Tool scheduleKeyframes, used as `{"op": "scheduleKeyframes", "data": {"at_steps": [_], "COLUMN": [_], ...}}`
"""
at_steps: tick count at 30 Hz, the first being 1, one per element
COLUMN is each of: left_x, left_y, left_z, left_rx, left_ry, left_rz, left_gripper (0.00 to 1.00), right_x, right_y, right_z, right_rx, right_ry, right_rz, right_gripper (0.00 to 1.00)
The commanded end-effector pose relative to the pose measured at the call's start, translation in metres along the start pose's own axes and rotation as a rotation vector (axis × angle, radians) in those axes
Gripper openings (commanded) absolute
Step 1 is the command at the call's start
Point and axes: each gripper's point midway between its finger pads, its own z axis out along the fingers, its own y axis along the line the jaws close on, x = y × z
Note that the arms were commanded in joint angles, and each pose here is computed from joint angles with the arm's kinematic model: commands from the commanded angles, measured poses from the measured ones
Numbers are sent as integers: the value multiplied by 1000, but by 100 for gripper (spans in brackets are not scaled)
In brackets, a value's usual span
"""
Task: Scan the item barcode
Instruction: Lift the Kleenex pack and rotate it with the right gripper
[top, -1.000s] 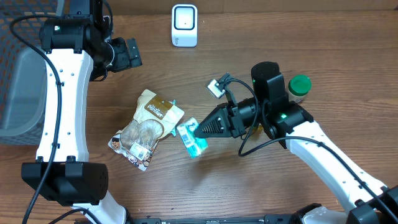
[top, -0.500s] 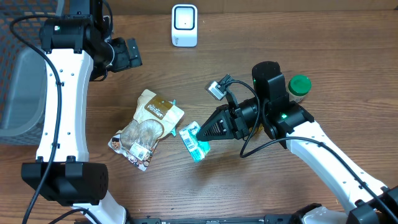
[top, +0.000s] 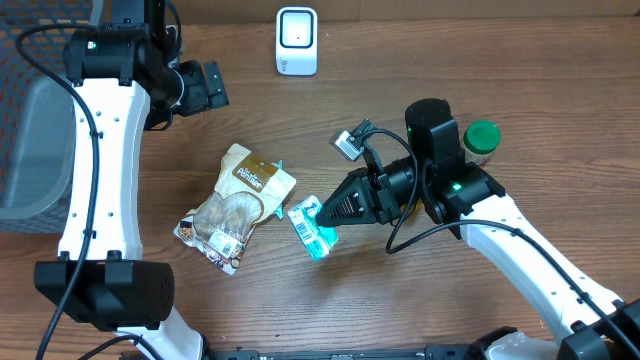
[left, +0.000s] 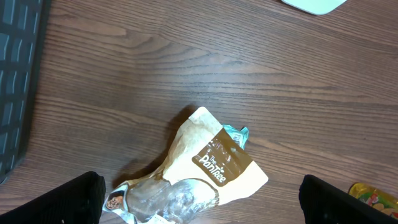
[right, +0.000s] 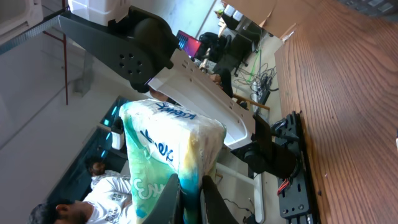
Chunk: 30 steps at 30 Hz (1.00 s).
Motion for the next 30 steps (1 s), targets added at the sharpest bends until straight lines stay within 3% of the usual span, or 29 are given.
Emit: {"op": "scheduleKeyframes", "data": {"at_steps": [1, 5, 9, 14, 30], "left_x": [0, 0, 0, 0, 0], "left_y": [-1, -1, -1, -1, -1], "left_z": [-1, -1, -1, -1, -1], "left_rx": [4, 4, 4, 4, 4], "left_ry": [-1, -2, -1, -1, -1], "left_rz": [-7, -6, -6, -7, -6], "left_gripper": [100, 100, 100, 100, 100], "right_x": [-5, -14, -18, 3, 36], "right_y": [10, -14, -64, -123, -165], "right_z": [-1, -3, -17, -44, -34], "right_rx": [10, 137, 394, 741, 1262], "right_ry": [-9, -82, -196, -256, -144], "right_rz": [-51, 8, 137, 277, 102], "right_gripper": [4, 4, 4, 4, 4]}}
